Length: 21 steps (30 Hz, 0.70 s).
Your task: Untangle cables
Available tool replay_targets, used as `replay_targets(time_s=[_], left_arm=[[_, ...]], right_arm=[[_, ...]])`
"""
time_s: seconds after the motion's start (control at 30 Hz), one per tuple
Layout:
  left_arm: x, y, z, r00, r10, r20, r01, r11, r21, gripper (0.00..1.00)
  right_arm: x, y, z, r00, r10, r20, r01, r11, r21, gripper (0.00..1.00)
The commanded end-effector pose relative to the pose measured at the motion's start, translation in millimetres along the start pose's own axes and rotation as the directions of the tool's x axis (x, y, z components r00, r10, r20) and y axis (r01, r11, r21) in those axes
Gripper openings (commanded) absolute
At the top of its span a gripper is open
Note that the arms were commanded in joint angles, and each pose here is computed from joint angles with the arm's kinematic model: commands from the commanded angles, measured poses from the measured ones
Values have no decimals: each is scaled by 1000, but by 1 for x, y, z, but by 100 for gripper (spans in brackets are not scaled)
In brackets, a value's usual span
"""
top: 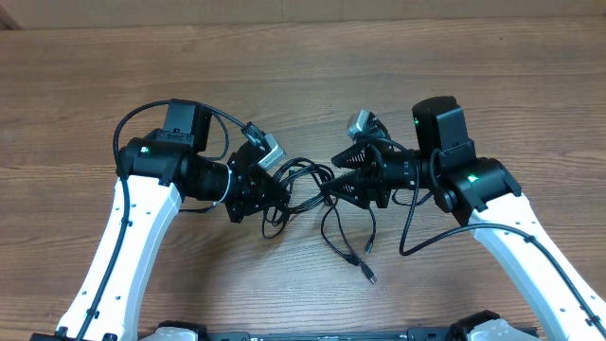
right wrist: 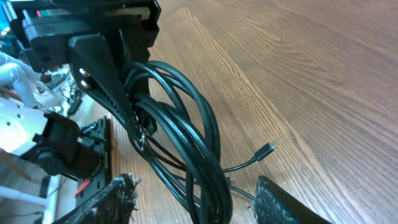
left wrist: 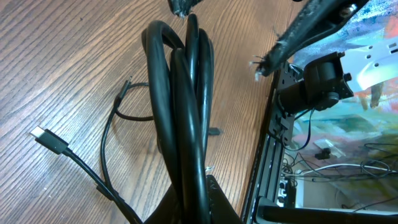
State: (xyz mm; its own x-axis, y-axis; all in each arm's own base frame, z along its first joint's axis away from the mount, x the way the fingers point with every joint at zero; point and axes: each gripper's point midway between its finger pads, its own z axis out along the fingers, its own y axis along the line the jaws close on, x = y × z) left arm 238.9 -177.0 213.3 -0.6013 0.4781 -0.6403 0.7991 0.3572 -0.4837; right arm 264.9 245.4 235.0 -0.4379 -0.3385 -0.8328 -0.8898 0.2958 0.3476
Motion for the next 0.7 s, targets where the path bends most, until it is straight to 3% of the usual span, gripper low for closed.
replay_targets(time_s=[0.0,0.1,0.33,0.67], left_arm=[[-14,-11,-9,997,49,55,-50,999,15,6],[-14,-11,-9,997,49,55,-49,999,15,5],[-14,-11,-9,997,49,55,-50,999,15,5],[-14,-11,-9,997,49,55,-50,999,15,6]], right_arm=[[-10,-1,0,998,-59,15,59,998,1,54],[-11,-4,2,997,-68,22,68,998,3,46],[-9,-4,12,998,-50,32,52,996,-72,43],[-11,-4,14,997,-55,46,59,994,-90,14]])
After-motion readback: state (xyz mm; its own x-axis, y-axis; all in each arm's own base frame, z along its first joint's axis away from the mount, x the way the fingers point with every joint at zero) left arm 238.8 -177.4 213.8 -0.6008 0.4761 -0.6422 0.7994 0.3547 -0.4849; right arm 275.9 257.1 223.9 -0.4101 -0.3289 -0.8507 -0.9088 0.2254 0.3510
